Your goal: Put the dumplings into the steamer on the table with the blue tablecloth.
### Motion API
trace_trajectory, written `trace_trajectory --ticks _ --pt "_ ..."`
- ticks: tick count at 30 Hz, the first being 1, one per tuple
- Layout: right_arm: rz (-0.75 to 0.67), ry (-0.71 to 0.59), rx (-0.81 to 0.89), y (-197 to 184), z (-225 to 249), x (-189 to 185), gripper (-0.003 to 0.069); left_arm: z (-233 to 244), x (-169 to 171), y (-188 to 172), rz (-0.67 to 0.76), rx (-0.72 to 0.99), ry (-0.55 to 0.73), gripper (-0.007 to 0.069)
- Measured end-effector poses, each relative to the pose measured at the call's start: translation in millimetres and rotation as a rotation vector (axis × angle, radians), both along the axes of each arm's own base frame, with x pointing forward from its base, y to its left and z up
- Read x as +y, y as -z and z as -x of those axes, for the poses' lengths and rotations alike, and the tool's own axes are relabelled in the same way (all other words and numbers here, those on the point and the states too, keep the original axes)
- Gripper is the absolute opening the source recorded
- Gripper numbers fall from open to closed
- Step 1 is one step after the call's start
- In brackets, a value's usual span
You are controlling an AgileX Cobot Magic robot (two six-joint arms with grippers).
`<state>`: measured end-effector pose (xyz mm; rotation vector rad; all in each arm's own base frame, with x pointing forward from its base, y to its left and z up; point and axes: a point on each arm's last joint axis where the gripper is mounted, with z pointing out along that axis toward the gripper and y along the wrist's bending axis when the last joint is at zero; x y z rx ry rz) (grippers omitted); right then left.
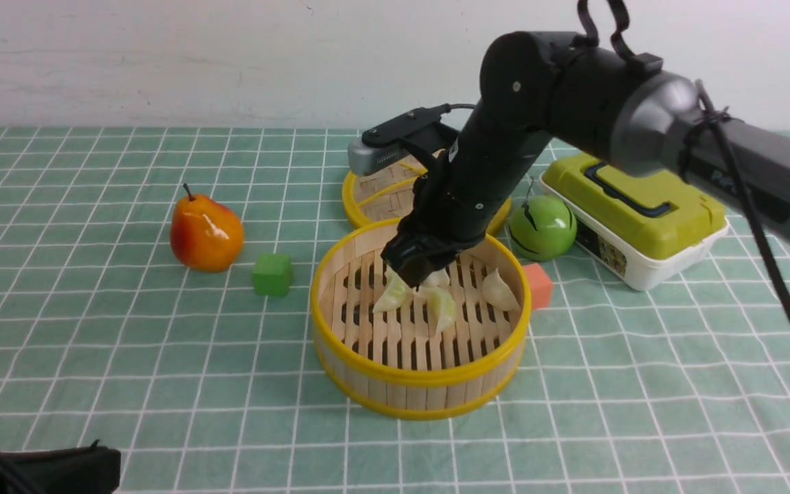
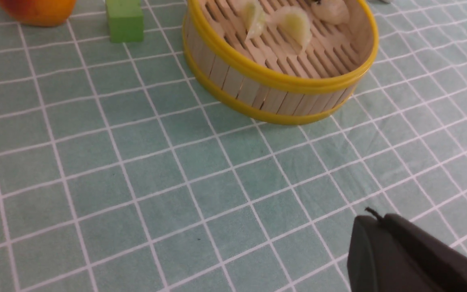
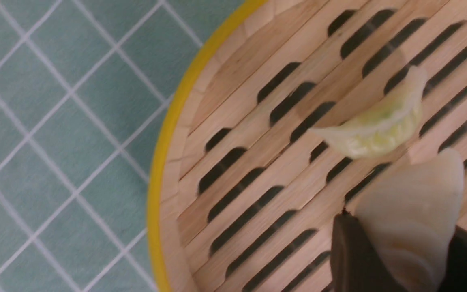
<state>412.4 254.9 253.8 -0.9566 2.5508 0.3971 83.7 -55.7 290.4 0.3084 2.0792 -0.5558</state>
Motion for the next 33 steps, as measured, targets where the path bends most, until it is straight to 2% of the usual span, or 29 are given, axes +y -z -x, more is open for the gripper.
trace_trajectory --ticks 5,10,14,18,21,23,25,27,28,29,30,33 --pt "0.058 0.115 0.017 33.0 -18.4 0.6 0.0191 2.6 -1.4 1.4 0.031 0.044 0.006 0.0001" --pt "0.047 0.215 -0.018 36.9 -26.6 -0.3 0.0192 4.0 -1.7 3.5 0.029 0.071 0.01 0.0003" --pt "0.036 0.255 -0.022 39.9 -30.4 -1.0 0.0283 4.8 -1.5 4.7 0.021 0.085 0.012 0.0006" --pt "0.02 0.261 -0.004 41.7 -29.8 0.5 0.0468 5.0 -1.5 4.9 0.02 0.088 0.013 0.0009" --pt "0.011 0.259 -0.016 30.5 -28.4 -0.1 0.054 5.0 -1.5 4.9 0.02 0.088 0.013 0.0014" --pt "0.005 0.259 -0.024 23.1 -27.5 -0.5 0.0549 5.0 -1.5 4.9 0.02 0.088 0.013 0.0015" --pt "-0.023 0.255 -0.062 -7.5 -21.9 -3.5 0.0539 5.0 -1.5 4.9 0.021 0.088 0.013 0.0018" --pt "-0.046 0.247 -0.097 -32.1 -15.1 -7.1 0.0497 5.0 -1.5 4.9 0.021 0.088 0.013 0.002" --pt "-0.046 0.242 -0.102 -34.9 -14.1 -7.7 0.0491 5.0 -1.5 4.9 0.021 0.089 0.012 0.002" --pt "-0.062 0.226 -0.135 -57.7 -5.6 -12.1 0.0419 5.0 -1.5 4.9 0.021 0.089 0.012 0.0022" --pt "-0.07 0.215 -0.153 -70.6 0.4 -15.2 0.0379 5.0 -1.5 4.9 0.021 0.089 0.012 0.0022" --pt "-0.101 0.175 -0.189 -97.8 20.4 -23.6 0.0209 5.0 -1.5 4.9 0.021 0.089 0.012 0.0027"
